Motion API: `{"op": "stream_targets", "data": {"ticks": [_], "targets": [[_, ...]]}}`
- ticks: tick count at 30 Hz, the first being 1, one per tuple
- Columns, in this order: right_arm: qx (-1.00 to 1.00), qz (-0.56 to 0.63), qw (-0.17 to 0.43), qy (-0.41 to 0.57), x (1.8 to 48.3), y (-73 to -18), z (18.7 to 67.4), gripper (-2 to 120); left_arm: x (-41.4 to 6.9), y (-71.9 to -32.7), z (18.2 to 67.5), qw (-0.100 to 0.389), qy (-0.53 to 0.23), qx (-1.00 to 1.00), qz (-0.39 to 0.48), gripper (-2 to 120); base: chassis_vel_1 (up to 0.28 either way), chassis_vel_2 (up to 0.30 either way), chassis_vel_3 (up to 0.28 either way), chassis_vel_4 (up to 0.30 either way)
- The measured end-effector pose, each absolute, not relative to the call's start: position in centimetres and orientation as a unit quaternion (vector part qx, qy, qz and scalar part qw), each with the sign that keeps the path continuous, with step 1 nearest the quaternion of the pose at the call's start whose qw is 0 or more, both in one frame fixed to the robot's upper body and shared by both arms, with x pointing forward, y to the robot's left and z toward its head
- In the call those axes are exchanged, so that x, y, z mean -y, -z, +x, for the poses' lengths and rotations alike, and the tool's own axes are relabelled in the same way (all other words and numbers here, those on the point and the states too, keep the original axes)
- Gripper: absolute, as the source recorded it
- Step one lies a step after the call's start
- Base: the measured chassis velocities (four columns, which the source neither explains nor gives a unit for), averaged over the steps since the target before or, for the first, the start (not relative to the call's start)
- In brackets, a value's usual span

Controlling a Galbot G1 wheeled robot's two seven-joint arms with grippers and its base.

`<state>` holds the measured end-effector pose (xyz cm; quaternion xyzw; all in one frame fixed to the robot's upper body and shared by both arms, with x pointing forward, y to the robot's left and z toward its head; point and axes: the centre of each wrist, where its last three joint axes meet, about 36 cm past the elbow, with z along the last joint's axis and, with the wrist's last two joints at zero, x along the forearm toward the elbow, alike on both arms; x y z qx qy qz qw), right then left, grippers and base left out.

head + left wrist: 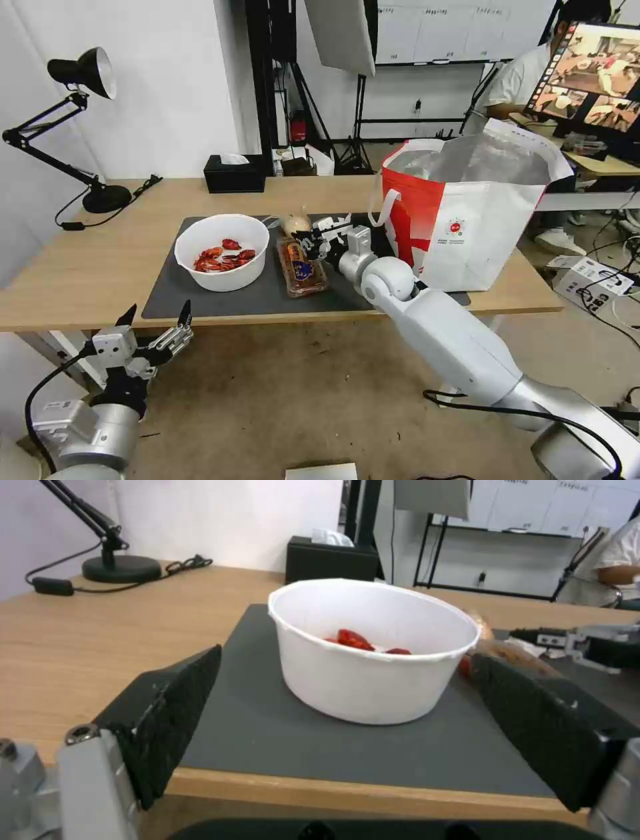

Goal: Pick up the trash from the table and place it into the takeout bag.

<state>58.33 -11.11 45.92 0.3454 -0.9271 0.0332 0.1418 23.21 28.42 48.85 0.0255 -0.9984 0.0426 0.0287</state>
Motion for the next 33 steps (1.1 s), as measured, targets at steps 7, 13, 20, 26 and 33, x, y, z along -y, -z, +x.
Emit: {"op": "stream_targets", "data": {"ticks": [7,13,20,26,33], "targets": [[0.921,0.346,0.175,-0.042,10.9,-45.1,58.6,0,-28.4,-48.7,23.3,0.03,-0.044,0.998,0.023,100,0.0,0.0,0.0,0.0],[0.92,0.342,0.185,-0.043,11.0,-44.8,58.5,0,-28.2,-48.6,23.4,0.032,-0.048,0.998,0.017,100,0.0,0.0,0.0,0.0],[0.921,0.34,0.184,-0.043,11.4,-44.9,58.0,0,-28.1,-48.5,23.7,0.035,-0.06,0.998,0.0,100,0.0,0.0,0.0,0.0],[0.922,0.341,0.179,-0.034,11.4,-45.7,57.4,0,-28.0,-48.8,24.6,0.038,-0.097,0.993,-0.051,100,0.0,0.0,0.0,0.0],[0.919,0.355,0.169,-0.034,9.9,-46.7,57.5,0,-28.1,-49.5,25.5,0.048,-0.161,0.979,-0.115,100,0.0,0.0,0.0,0.0]]}}
